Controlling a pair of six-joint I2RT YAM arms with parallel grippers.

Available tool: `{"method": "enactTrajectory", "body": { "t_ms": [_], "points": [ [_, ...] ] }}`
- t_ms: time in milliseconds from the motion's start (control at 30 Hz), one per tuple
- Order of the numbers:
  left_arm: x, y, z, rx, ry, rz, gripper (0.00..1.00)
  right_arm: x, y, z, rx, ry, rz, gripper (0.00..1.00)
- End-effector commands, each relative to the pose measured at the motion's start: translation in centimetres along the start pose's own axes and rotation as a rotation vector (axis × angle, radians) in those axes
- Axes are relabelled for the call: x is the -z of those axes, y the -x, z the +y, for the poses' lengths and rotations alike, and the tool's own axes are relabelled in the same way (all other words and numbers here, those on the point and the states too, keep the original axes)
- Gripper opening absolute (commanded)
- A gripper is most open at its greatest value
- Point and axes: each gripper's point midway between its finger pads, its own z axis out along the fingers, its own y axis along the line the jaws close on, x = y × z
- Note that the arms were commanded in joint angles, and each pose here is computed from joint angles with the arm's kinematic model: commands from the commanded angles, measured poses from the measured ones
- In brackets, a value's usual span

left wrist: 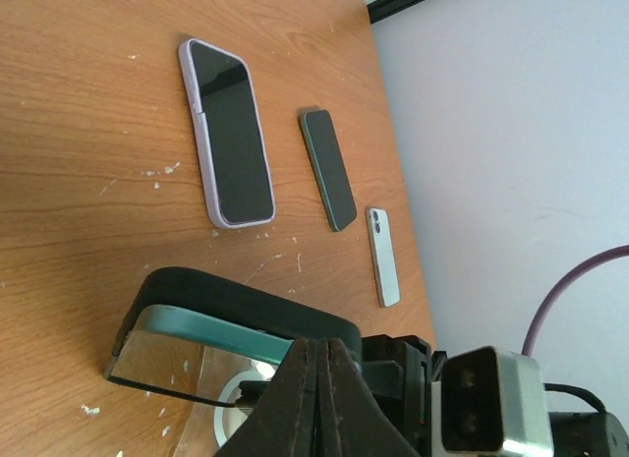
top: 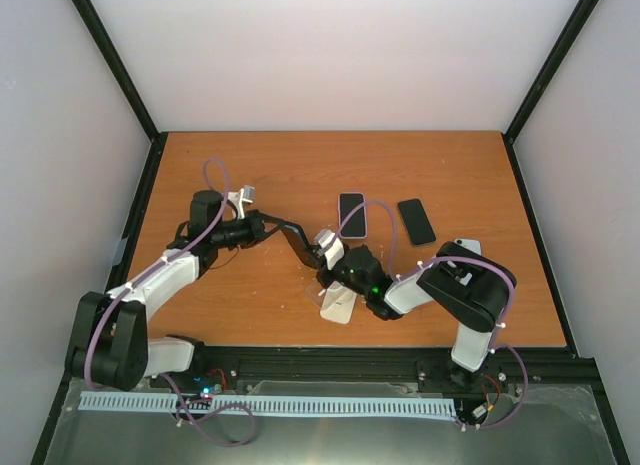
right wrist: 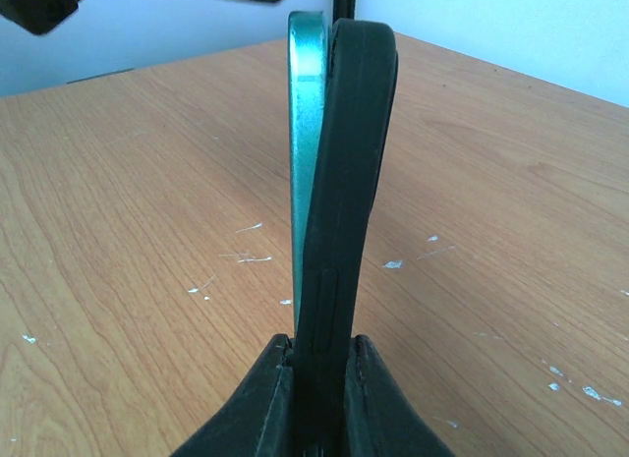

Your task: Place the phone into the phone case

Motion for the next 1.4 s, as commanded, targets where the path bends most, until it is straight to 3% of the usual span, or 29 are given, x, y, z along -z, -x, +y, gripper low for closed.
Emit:
{"method": "enactTrajectory", "body": {
  "t_ms": [0, 267, 600, 1100, 1367],
  "points": [
    [-0.8, 0.5, -0.4, -0.034, -0.018, 0.001, 0.00, 0.1, 1.1, 0.2, -0.004, -0.005, -0.055, 0.10],
    [-2.6, -1.8, 0.4, -0.016, -0.016, 0.063, 0.00, 0.1, 0.7, 0.2, 0.002, -0.004, -0.040, 0.10],
    [-1.5, 1.9, -3.0, -0.083, 0.006, -0.025, 0.01, 0.3, 0.8, 0.1, -0.001, -0.006, -0.044, 0.10],
    [-3.5, -2.2, 1.3, 0.011, 0.007, 0.033, 0.01, 0.4, 0.3, 0.3, -0.011, 0.002, -0.036, 0.12],
    [-3.5, -1.1, 0.4, -0.023, 0.014, 0.022, 0.01, 0.4, 0.2, 0.4, 0.002, 0.008, -0.030, 0.14]
  ]
}}
